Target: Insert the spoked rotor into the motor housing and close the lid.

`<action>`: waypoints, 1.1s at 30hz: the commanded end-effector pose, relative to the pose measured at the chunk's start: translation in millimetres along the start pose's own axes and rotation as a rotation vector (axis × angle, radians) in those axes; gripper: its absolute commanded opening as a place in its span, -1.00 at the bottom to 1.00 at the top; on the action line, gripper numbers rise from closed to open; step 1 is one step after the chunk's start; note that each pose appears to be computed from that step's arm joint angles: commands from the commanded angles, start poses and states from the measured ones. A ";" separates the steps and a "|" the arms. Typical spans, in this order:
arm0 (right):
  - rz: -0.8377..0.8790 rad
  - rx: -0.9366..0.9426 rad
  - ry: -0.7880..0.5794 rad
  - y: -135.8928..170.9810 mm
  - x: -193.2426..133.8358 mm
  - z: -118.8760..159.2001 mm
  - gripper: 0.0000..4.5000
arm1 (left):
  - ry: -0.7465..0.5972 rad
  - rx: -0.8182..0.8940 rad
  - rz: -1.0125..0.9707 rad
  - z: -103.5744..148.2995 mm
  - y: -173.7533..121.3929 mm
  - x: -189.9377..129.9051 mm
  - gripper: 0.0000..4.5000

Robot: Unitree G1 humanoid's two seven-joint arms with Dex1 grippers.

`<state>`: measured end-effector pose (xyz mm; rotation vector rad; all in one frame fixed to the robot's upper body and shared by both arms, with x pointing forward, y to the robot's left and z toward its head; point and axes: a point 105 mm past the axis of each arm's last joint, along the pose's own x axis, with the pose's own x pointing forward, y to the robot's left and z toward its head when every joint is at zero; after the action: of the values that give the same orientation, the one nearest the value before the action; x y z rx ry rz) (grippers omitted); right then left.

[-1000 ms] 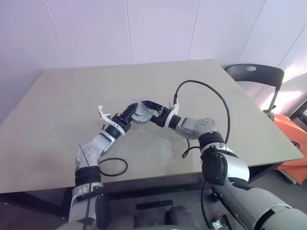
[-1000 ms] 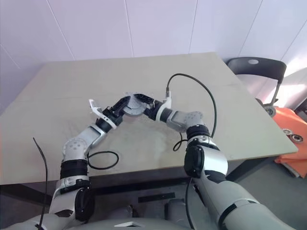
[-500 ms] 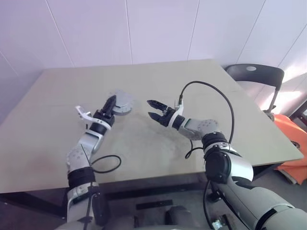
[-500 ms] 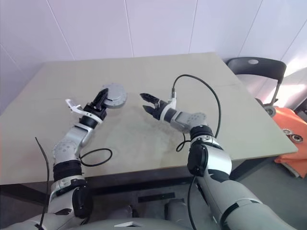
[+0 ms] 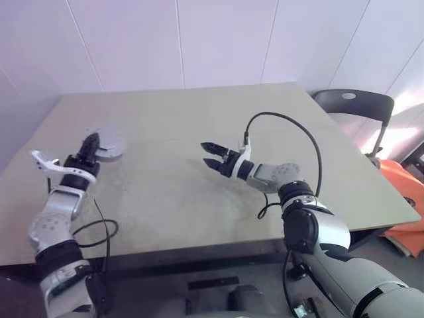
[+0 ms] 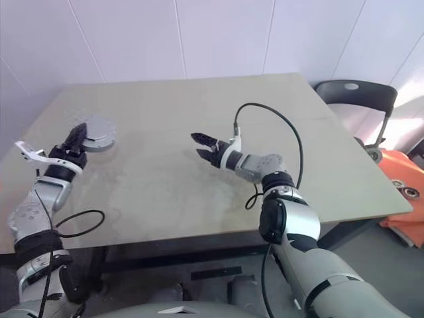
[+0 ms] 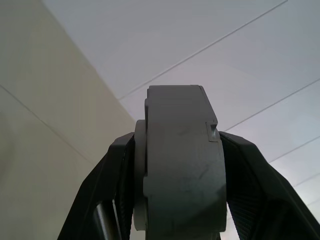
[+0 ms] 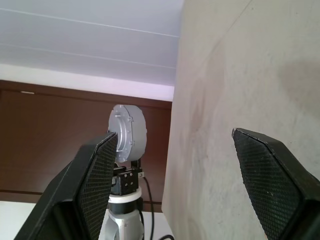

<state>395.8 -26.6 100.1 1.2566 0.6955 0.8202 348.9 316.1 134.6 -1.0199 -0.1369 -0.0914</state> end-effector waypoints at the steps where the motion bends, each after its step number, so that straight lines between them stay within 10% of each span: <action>1: 0.031 -0.047 -0.008 15.2 4.5 6.7 0.70 | -0.064 0.065 -0.027 29.7 -3.5 1.1 -0.06; 12: 0.011 -0.062 -0.011 12.9 0.2 9.9 0.70 | -0.054 0.167 0.124 61.6 41.6 5.3 -0.06; 33: -0.012 -0.080 -0.050 9.2 -16.0 23.5 0.70 | 0.028 0.232 0.200 40.6 60.8 16.0 -0.06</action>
<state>399.4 -45.3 97.6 1.2110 0.6828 0.7740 364.4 372.6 77.3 -0.8401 0.0711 0.1072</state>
